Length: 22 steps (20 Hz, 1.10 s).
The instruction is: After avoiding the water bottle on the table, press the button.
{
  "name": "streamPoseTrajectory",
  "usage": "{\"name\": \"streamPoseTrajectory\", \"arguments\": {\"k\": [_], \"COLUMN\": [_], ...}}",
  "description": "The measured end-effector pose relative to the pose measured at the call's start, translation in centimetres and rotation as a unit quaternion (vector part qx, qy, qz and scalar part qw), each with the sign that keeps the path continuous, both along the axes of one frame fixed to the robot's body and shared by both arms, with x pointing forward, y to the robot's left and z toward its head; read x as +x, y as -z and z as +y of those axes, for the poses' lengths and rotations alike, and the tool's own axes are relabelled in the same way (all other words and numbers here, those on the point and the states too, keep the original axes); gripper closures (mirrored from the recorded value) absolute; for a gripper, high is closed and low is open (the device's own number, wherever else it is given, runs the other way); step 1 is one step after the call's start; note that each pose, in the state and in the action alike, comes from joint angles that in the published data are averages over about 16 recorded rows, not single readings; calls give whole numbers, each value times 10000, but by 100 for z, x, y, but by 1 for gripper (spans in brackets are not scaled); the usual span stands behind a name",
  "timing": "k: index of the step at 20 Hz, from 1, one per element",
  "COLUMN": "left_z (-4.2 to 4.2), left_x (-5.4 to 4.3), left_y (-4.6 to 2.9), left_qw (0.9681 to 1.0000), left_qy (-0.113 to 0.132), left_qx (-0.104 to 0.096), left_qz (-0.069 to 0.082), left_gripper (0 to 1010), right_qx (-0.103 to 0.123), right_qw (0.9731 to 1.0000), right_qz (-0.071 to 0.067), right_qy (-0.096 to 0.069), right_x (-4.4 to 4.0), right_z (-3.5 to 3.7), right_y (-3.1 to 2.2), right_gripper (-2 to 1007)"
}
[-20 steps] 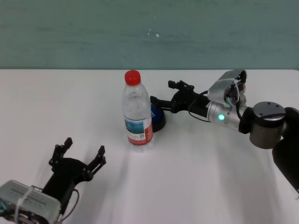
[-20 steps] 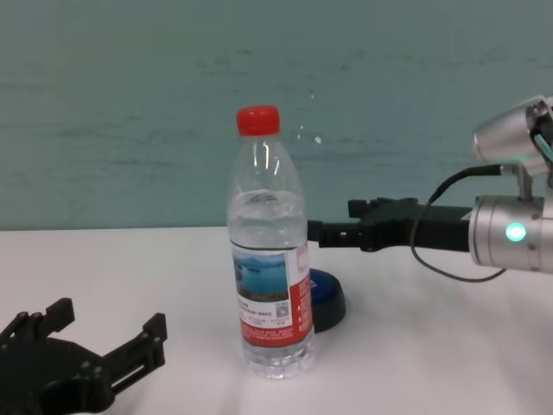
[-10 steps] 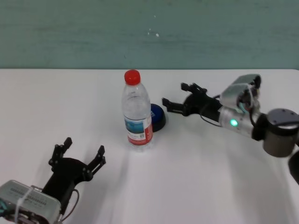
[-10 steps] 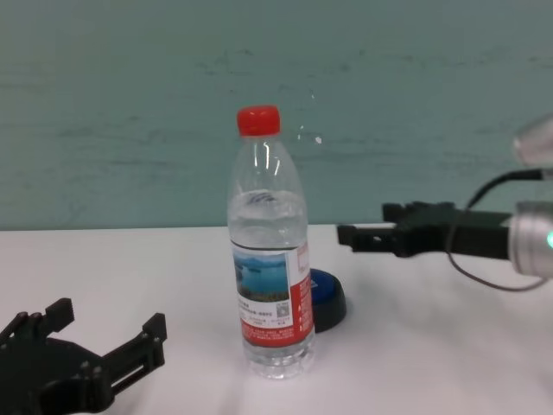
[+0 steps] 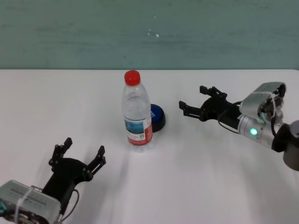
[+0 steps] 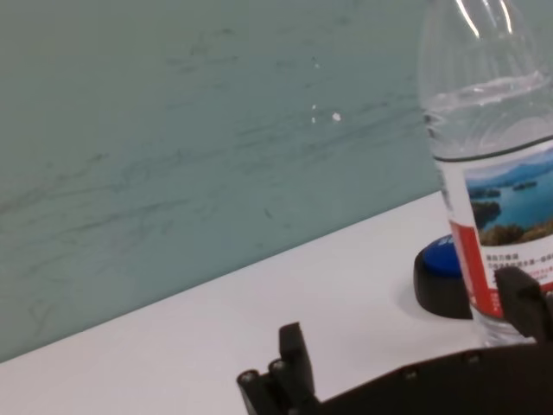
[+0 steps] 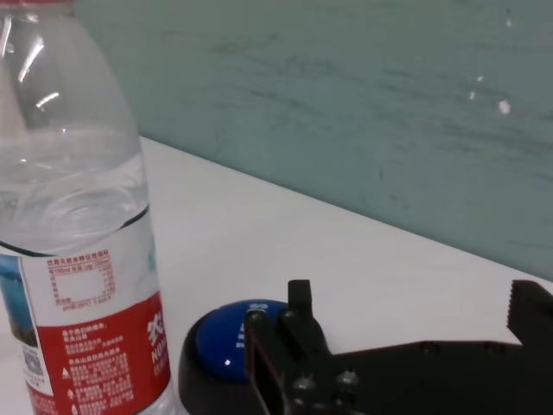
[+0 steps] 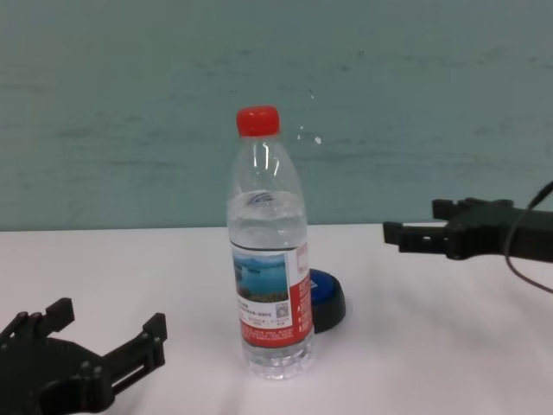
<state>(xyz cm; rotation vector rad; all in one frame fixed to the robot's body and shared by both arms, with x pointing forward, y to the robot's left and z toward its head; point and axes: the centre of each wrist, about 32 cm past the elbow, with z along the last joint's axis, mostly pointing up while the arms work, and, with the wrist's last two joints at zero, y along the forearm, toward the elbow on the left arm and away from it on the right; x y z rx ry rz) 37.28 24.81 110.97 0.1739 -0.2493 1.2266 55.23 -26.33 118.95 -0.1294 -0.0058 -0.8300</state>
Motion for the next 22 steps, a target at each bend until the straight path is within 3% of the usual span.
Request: {"name": "streamPoseTrajectory", "arguments": {"k": [5, 10, 17, 22], "left_z": [0, 0, 0, 0], "left_x": [0, 0, 0, 0], "left_y": [0, 0, 0, 0], "left_qw": [10000, 10000, 10000, 10000], "left_qy": [0, 0, 0, 0], "left_qx": [0, 0, 1, 1], "left_qz": [0, 0, 0, 0], "left_gripper": [10, 10, 10, 10], "right_qx": [31, 117, 330, 472], "right_qw": [9998, 9992, 9971, 9953], "right_qz": [-84, -163, -248, -293], "right_qy": [155, 342, 638, 798], "right_x": [-208, -436, -734, -902], "right_z": [-18, 13, 100, 165], "right_y": [-21, -4, 70, 148], "right_gripper": [1, 1, 1, 1]}}
